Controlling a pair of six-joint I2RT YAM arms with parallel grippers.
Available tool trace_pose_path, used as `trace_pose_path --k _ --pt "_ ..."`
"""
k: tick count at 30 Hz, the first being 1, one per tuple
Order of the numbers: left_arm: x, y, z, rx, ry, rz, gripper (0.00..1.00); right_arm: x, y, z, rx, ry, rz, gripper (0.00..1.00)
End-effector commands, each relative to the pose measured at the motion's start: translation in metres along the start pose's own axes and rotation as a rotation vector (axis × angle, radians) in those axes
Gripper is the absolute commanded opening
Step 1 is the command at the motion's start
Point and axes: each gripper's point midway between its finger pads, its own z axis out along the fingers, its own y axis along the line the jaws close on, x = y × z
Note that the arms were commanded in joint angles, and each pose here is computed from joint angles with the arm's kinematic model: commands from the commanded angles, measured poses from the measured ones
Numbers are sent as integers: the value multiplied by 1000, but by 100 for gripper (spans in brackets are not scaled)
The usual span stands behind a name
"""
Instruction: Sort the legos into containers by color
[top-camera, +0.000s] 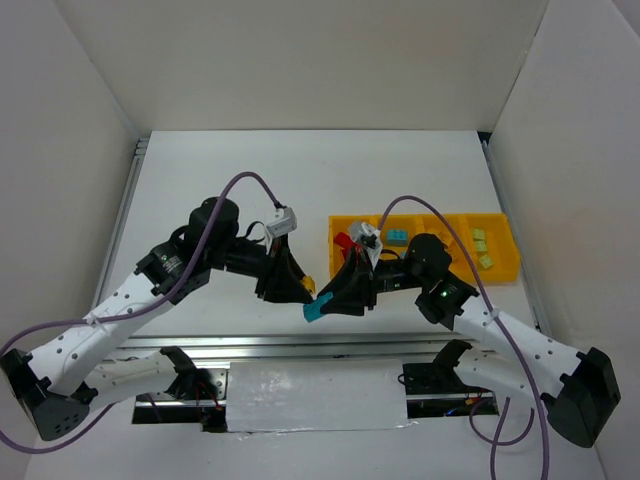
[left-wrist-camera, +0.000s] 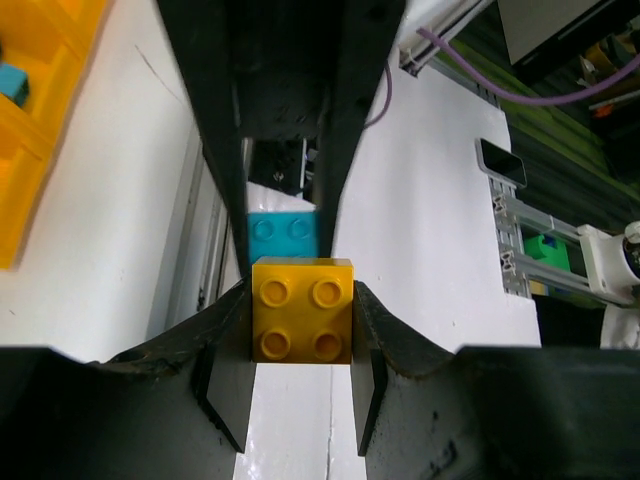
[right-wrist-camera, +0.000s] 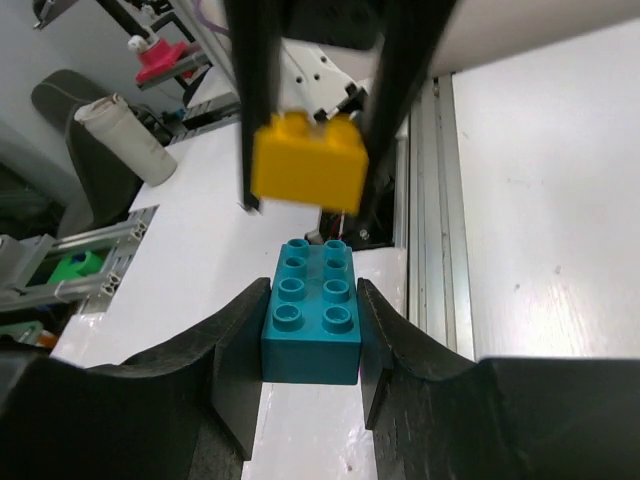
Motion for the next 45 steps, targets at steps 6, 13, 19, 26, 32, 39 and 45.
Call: trace_pose_path --k 6,13,19,26,32,39,45 --pt "-45 25 -15 -133 -110 67 0 -4 -77 -25 318 -89 122 0" --pt "-50 95 -43 -549 -152 -14 0 11 -207 -159 1396 -267 405 0" --pt "-33 100 -57 -625 -185 -1 0 16 -219 -257 1828 -434 472 0" --pt "-10 109 -55 -648 -125 -38 0 6 -234 -283 1885 -446 464 0" --pt "-5 107 -47 -599 -101 -54 0 14 -250 -269 1828 -379 504 6" --pt "-5 102 -45 -569 -99 -46 0 20 -260 -258 1781 -334 535 37" --pt "-4 103 -42 -558 -91 -51 0 26 -261 -249 1726 -312 545 74"
